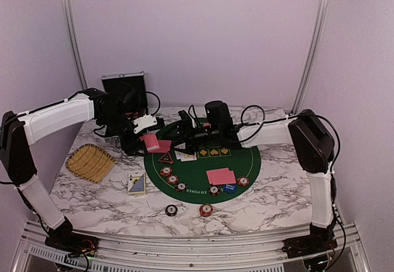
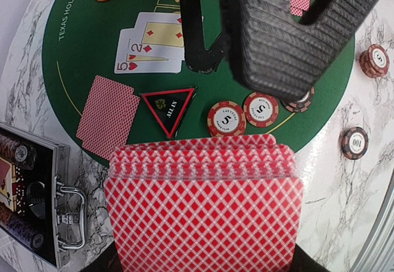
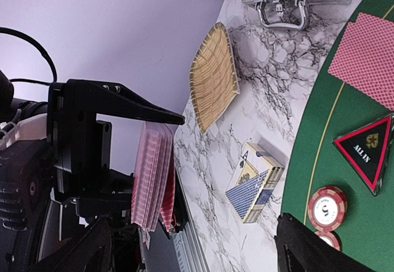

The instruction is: Distribute texas hold em gaming equipment

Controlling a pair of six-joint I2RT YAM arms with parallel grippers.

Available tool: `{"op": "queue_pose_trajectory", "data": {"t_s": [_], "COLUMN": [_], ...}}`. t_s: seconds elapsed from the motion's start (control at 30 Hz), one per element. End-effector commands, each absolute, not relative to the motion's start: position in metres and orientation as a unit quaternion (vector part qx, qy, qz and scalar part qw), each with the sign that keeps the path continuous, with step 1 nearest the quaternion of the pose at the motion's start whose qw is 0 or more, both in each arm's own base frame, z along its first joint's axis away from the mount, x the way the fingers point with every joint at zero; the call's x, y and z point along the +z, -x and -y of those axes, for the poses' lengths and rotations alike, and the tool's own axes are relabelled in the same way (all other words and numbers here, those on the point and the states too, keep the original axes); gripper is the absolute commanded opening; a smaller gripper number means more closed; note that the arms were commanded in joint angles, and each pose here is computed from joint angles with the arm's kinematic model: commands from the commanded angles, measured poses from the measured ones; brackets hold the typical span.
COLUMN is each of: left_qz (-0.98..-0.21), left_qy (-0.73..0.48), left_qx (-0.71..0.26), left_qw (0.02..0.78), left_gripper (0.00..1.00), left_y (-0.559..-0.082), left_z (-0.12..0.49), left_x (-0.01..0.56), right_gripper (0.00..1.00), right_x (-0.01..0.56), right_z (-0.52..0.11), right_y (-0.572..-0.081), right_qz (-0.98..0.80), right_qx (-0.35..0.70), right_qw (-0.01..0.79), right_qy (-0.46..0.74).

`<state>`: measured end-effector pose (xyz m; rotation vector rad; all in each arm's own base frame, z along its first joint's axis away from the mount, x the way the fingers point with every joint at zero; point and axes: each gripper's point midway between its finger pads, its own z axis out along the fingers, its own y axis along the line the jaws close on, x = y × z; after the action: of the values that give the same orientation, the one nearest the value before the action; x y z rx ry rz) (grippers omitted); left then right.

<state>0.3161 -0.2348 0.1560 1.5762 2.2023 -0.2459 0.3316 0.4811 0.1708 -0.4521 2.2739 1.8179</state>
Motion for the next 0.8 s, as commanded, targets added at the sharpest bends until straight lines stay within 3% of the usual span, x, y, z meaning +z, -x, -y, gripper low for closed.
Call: {"op": "queue_pose_trajectory", "data": {"t_s": [0.0,0.77], "left_qz": [-0.791,-0.787], "left_qy": [-0.564,-0.569], "left_qx": [-0.1,-0.109], "left_qw": [0.215,0.212], "left_gripper": [0.0,0.0], "left_y": [-0.318,-0.318], "left_z": [0.24,0.252], "left_x": [0.163,0.162], "right_gripper": [0.9,0.88], "right_x": [0.196,0.199], "right_z": [-0.498,-0.535], "right_y": [-0.327,-0.32], "right_qz": [-0.737,-0.712], "right_qx": [0.646,0.674], "right_qw": [0.101,0.071], "right_qy": [0.173,0.184]}}
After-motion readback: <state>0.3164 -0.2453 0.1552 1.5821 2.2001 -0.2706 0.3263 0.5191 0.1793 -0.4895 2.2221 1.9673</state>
